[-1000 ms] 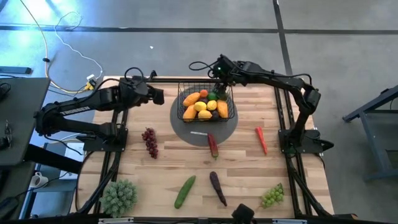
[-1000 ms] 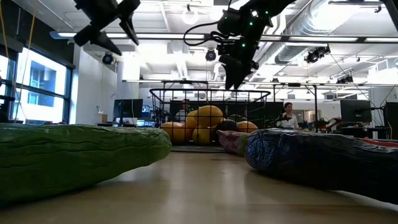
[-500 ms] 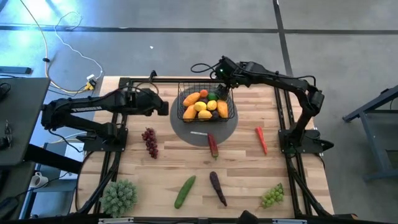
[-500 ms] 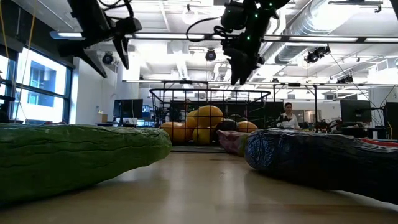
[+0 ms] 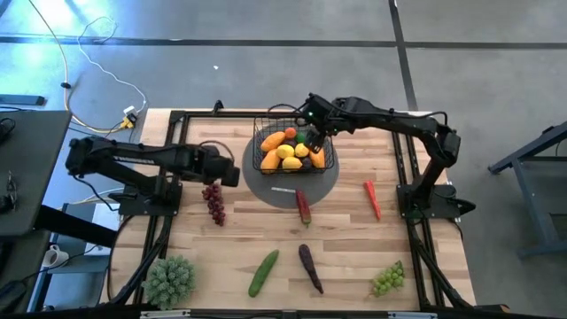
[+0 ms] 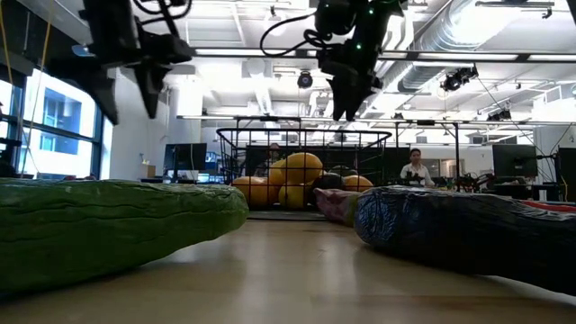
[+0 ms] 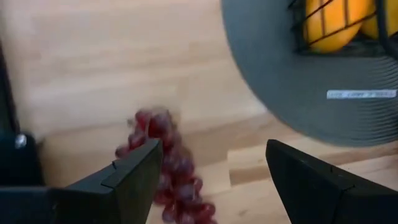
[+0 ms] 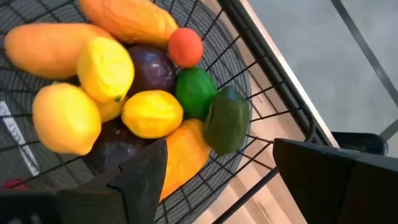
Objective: Build produce basket
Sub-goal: Put the purple grapes into the black wire basket
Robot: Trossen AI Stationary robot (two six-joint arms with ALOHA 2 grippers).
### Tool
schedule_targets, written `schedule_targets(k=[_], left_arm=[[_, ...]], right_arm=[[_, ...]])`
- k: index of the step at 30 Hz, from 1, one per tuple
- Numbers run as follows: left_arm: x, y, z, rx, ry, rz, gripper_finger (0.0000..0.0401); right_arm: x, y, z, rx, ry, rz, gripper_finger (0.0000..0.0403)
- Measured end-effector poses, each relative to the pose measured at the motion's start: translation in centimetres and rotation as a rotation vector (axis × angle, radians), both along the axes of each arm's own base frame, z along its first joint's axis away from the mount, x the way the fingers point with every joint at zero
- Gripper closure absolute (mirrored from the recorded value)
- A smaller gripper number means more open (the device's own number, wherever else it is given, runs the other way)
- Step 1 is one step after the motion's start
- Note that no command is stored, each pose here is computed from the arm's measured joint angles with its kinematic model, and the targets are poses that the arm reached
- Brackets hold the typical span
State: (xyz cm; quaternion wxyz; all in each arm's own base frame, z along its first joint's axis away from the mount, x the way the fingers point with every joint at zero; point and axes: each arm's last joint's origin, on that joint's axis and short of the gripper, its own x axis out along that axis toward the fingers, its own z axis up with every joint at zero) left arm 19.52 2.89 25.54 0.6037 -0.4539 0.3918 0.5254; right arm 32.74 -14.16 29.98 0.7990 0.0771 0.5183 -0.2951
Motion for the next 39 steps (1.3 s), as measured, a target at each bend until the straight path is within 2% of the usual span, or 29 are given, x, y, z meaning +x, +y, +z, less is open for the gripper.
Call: schedule_targets(k=[10,13,20,26,31,39], left_arm=[[-0.6,-3.5,-0.1,-0.033,-0.023,0.189,0.0123],[-0.8,-4.2,-0.2,-0.008,-0.038,0.248,0.0123],[-1.6,-5.8,-2.5,-0.045,-0.050,0.392,0.0123],[-2.0,-6.5,-4.1,-0.056,-0.078,0.454,0.0123],[-2.1,-6.7,-5.5,-0.059,-0.047,0.491,0.0123],[-1.0,-7.0,-7.5,-0.031,0.022,0.504,0.0123]], right_arm=[[0.3,0.8,0.0,-0.028,0.043,0.098,0.0128],[0.2,0.7,-0.1,-0.029,0.058,0.112,0.0128],[0.3,0.7,0.0,-0.059,0.071,0.177,0.0128],[0.6,0.6,0.2,-0.080,0.048,0.193,0.0128],[0.8,0.5,0.3,-0.096,0.034,0.207,0.0128],[0.8,0.5,0.3,-0.107,0.037,0.226,0.0128]])
